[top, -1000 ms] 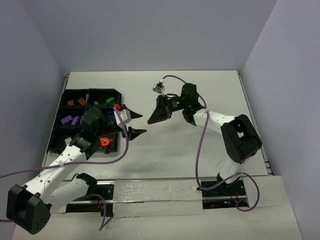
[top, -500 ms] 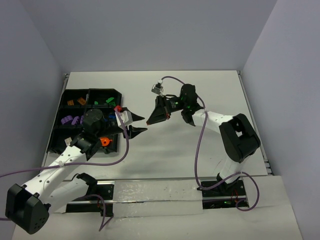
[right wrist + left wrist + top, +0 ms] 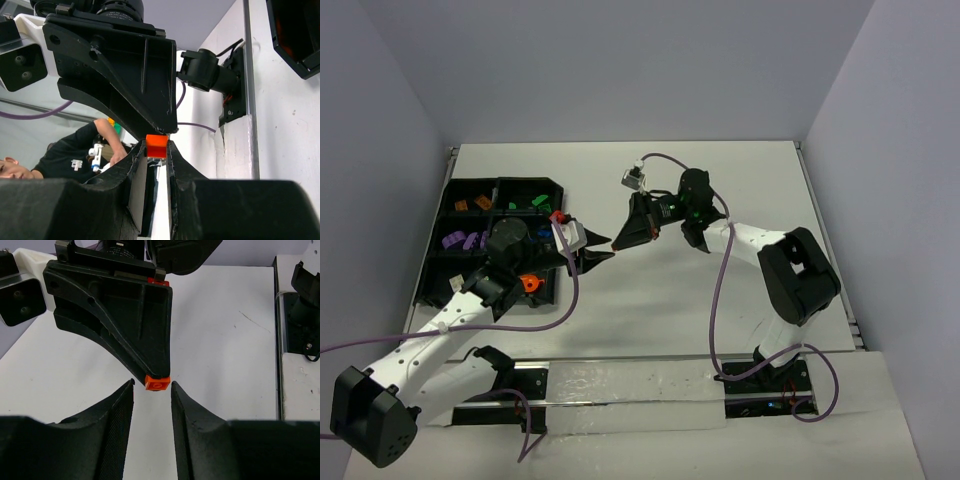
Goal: Sort the legos into containers by color
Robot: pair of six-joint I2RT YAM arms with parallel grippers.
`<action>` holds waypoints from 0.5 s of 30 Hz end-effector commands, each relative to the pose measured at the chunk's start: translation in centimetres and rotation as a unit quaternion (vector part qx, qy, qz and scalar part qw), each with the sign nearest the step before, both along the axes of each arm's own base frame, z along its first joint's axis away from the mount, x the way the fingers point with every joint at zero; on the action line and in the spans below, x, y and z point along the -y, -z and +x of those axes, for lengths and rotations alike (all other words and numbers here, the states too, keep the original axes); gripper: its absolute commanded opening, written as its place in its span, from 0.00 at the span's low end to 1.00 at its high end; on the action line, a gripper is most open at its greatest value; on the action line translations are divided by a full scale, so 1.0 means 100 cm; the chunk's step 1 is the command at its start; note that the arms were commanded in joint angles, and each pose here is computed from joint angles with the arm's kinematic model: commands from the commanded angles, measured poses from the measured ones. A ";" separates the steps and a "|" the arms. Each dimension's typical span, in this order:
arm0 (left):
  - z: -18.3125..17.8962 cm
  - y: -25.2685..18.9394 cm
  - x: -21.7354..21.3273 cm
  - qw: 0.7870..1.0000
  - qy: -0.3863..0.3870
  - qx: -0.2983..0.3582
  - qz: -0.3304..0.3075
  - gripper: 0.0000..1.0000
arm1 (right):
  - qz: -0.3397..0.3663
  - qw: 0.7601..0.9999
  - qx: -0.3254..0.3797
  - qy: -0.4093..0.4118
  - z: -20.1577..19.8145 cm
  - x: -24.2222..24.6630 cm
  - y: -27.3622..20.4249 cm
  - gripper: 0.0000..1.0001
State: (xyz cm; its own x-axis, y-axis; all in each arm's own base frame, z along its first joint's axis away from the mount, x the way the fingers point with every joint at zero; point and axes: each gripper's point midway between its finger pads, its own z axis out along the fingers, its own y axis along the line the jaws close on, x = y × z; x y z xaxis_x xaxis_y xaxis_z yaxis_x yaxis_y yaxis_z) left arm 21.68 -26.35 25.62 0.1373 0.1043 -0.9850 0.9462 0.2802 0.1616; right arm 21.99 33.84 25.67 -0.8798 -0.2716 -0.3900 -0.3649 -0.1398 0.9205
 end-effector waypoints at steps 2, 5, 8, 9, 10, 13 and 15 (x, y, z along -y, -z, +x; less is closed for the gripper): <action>0.005 -0.022 0.003 0.999 -0.006 0.025 -0.025 0.38 | 0.013 1.000 0.026 -0.003 -0.004 -0.005 -0.008 0.00; 0.004 -0.022 0.003 0.999 -0.004 0.026 -0.026 0.40 | 0.013 1.000 0.028 -0.003 -0.005 -0.005 -0.009 0.00; 0.004 -0.023 0.004 0.999 -0.003 0.025 -0.027 0.43 | 0.013 0.999 0.029 -0.003 -0.006 -0.005 -0.010 0.00; 0.004 -0.023 0.004 0.999 -0.003 0.025 -0.028 0.43 | 0.013 0.999 0.030 -0.003 -0.006 -0.005 -0.010 0.00; 0.004 -0.023 0.004 0.999 -0.002 0.025 -0.029 0.44 | 0.013 0.999 0.030 -0.002 -0.006 -0.006 -0.010 0.00; 0.005 -0.024 0.005 0.999 -0.003 0.025 -0.030 0.41 | 0.012 0.999 0.029 -0.001 -0.005 -0.006 -0.010 0.00; 0.005 -0.023 0.005 0.999 -0.003 0.024 -0.029 0.35 | 0.013 0.999 0.030 -0.002 -0.006 -0.006 -0.011 0.00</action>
State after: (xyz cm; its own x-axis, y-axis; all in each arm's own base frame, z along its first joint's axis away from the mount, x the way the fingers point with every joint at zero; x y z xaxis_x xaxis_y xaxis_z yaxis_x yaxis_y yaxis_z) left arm 21.83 -26.53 25.85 0.1297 0.0899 -0.9875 0.9467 0.2849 0.1503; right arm 21.94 34.20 25.35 -0.8833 -0.2679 -0.3847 -0.3626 -0.1299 0.9229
